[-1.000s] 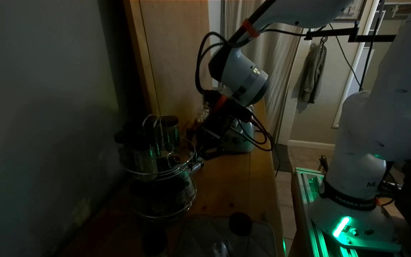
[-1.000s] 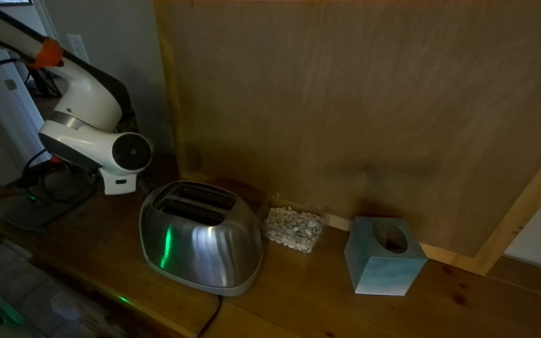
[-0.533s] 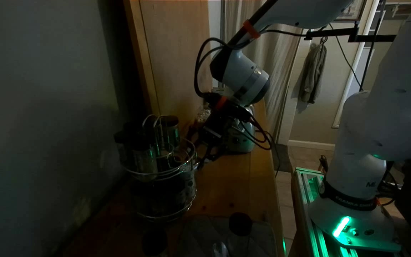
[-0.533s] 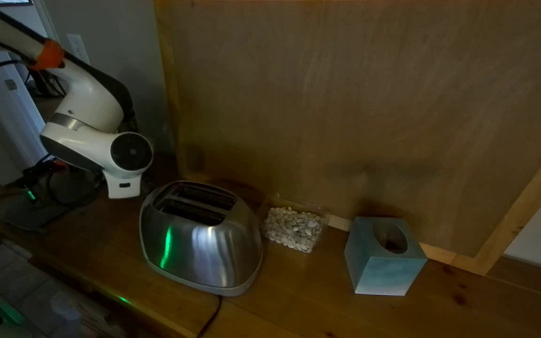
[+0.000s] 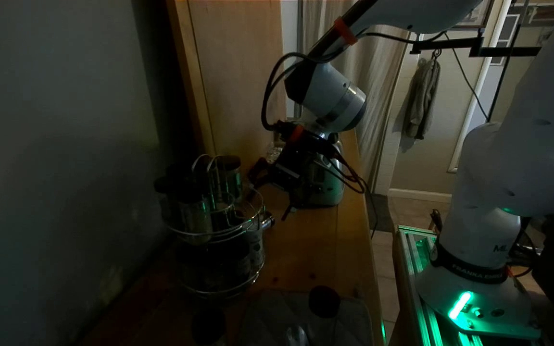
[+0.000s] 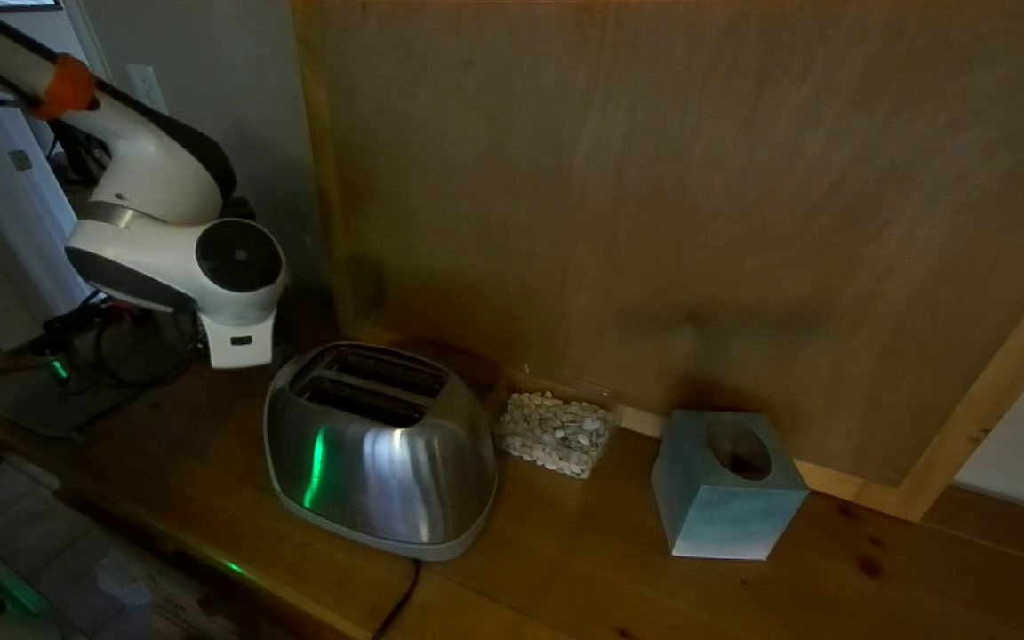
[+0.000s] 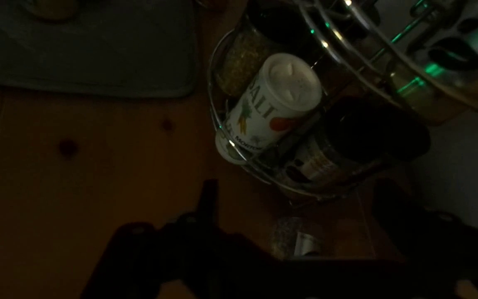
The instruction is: Move the white bottle from the top rack to the bottom rack
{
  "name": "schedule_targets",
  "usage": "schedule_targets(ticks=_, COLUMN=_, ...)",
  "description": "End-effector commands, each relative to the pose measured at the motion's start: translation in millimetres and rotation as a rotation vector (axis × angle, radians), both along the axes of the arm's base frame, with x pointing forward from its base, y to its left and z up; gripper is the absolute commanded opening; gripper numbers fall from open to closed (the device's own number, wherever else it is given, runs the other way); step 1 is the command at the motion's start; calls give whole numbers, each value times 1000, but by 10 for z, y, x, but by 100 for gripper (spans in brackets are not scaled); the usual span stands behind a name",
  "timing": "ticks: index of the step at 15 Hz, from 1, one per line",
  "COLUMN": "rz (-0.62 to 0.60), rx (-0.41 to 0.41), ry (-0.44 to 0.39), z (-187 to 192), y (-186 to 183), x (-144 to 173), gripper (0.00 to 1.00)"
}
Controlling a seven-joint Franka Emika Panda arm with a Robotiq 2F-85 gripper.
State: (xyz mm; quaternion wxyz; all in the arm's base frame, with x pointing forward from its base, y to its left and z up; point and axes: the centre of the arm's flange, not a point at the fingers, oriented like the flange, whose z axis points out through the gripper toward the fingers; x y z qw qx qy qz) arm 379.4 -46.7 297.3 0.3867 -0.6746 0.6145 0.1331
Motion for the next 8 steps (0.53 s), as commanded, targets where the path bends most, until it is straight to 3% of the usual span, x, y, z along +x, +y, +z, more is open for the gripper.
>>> schedule_targets(ticks=1, rz=2, rx=-123, ry=4, z=576, y=-5, x=-188, gripper=100)
schedule_targets(ticks=8, rz=29, rx=-344, ry=-50, z=1377, y=52, x=-323, gripper=100)
